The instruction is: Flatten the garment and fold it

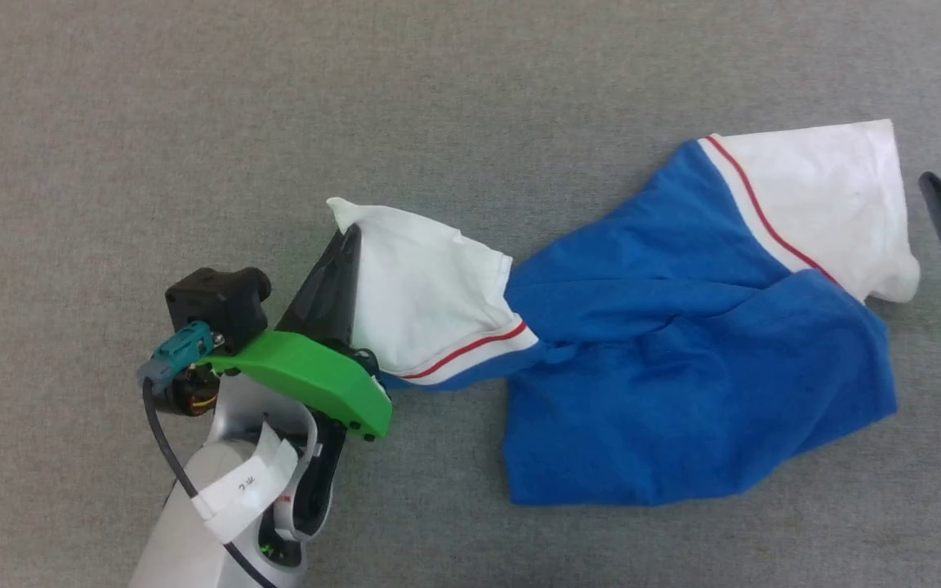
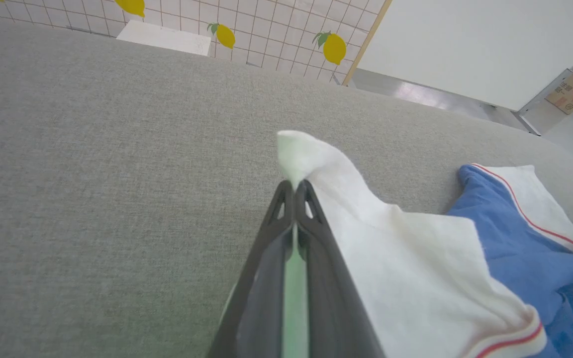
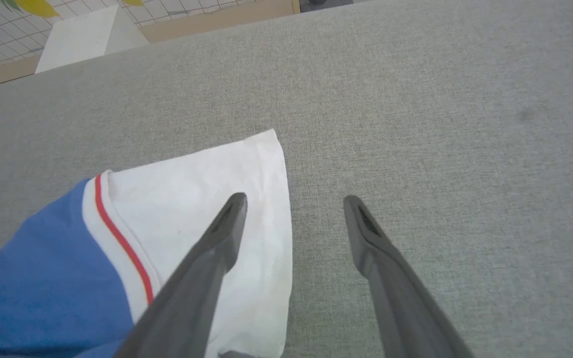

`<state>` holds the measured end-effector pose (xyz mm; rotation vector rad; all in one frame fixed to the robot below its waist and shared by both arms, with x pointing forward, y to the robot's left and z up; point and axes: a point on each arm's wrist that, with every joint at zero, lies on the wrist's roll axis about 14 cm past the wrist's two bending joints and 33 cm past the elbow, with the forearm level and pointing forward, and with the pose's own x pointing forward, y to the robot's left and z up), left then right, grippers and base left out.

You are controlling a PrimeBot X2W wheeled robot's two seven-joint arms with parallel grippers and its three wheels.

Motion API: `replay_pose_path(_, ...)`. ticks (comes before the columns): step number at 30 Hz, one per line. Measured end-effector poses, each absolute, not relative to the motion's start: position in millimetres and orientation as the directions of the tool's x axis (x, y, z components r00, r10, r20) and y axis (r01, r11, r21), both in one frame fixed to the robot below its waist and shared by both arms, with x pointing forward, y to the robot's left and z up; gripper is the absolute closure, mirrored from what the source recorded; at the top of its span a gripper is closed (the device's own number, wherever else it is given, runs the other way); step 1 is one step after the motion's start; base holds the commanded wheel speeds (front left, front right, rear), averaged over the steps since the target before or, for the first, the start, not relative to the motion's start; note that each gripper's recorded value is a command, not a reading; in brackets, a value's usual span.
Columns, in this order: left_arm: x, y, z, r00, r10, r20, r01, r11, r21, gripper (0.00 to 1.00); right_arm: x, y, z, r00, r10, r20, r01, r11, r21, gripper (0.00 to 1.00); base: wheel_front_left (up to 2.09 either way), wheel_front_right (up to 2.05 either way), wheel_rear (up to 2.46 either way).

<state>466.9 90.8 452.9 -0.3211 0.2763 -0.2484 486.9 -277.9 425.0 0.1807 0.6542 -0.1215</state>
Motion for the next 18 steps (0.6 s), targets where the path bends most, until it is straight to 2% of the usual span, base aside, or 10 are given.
replay_pose_path(8,467.6,95.7,439.9,0.929,-0.269,-0.254,0.173,0.923,-0.344,1.0,494.8,-260.7,383.1,0.704,-0.005,-0.71,0.149,0.979,0.142,0.0,0.0,0.0,0.0)
replay_pose_path(17,467.9,102.6,428.4,0.925,-0.252,-0.284,0.149,0.929,-0.339,1.0,510.0,-257.9,364.7,0.66,0.007,-0.751,0.141,0.981,0.133,0.0,0.0,0.0,0.0)
replay_pose_path(18,467.8,103.7,427.4,0.925,-0.249,-0.287,0.145,0.93,-0.338,1.0,510.7,-256.0,363.2,0.648,0.014,-0.762,0.133,0.982,0.131,0.42,0.0,0.0,0.0)
